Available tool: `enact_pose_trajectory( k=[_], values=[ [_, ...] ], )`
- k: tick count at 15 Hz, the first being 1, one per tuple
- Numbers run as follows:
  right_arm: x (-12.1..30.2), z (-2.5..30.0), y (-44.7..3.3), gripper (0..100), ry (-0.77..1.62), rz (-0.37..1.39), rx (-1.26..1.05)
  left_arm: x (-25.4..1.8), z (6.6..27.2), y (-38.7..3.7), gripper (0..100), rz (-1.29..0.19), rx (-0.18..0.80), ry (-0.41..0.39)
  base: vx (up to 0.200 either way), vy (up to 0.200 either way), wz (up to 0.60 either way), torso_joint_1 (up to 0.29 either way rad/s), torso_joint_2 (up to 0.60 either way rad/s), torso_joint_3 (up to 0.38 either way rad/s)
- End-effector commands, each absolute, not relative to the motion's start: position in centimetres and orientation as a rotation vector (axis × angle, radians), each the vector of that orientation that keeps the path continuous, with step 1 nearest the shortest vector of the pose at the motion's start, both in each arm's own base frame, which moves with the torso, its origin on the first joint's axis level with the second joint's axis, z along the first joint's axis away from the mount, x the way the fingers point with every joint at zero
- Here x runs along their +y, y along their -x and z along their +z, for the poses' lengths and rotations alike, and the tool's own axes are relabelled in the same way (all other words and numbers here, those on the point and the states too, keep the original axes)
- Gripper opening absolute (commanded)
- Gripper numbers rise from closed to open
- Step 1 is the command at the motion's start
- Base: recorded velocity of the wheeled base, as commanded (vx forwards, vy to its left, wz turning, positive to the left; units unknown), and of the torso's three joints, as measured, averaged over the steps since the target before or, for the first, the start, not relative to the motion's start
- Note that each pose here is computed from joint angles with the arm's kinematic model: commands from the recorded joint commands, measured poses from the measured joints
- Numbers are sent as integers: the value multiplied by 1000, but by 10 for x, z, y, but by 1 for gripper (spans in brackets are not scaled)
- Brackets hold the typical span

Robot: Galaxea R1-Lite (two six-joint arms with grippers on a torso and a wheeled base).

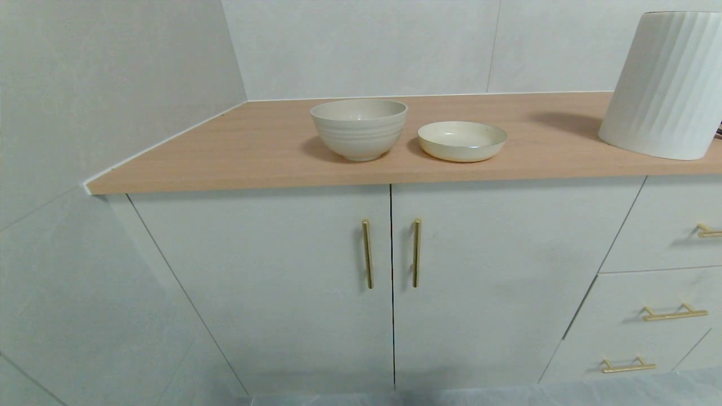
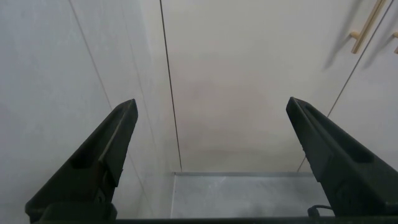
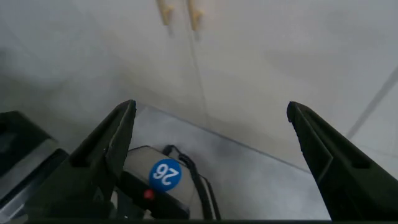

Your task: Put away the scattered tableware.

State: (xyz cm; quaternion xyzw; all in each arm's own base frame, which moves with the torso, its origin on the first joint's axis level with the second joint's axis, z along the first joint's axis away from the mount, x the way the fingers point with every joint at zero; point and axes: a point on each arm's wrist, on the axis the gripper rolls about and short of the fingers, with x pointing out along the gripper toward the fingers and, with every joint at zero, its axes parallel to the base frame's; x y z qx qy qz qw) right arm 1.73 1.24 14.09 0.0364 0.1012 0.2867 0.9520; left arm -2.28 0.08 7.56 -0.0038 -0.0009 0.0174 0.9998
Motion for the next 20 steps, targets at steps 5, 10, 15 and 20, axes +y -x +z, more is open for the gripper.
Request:
enact_pose_trajectory(
  k=[5, 10, 15, 20],
  values=[
    [47, 169, -119, 100, -88, 792, 474, 1, 76, 23, 100, 35, -2, 6, 0, 0, 0, 0, 0, 0],
    [114, 194, -192, 100, -75, 928, 544, 1, 76, 23, 100, 35, -2, 8, 0, 0, 0, 0, 0, 0],
    [152, 193, -236, 100, -128, 949, 601, 1, 76, 23, 100, 35, -2, 5, 0, 0, 0, 0, 0, 0],
    [172, 159, -260, 100, -135, 930, 598, 1, 76, 23, 100, 35, -2, 5, 0, 0, 0, 0, 0, 0]
  ],
)
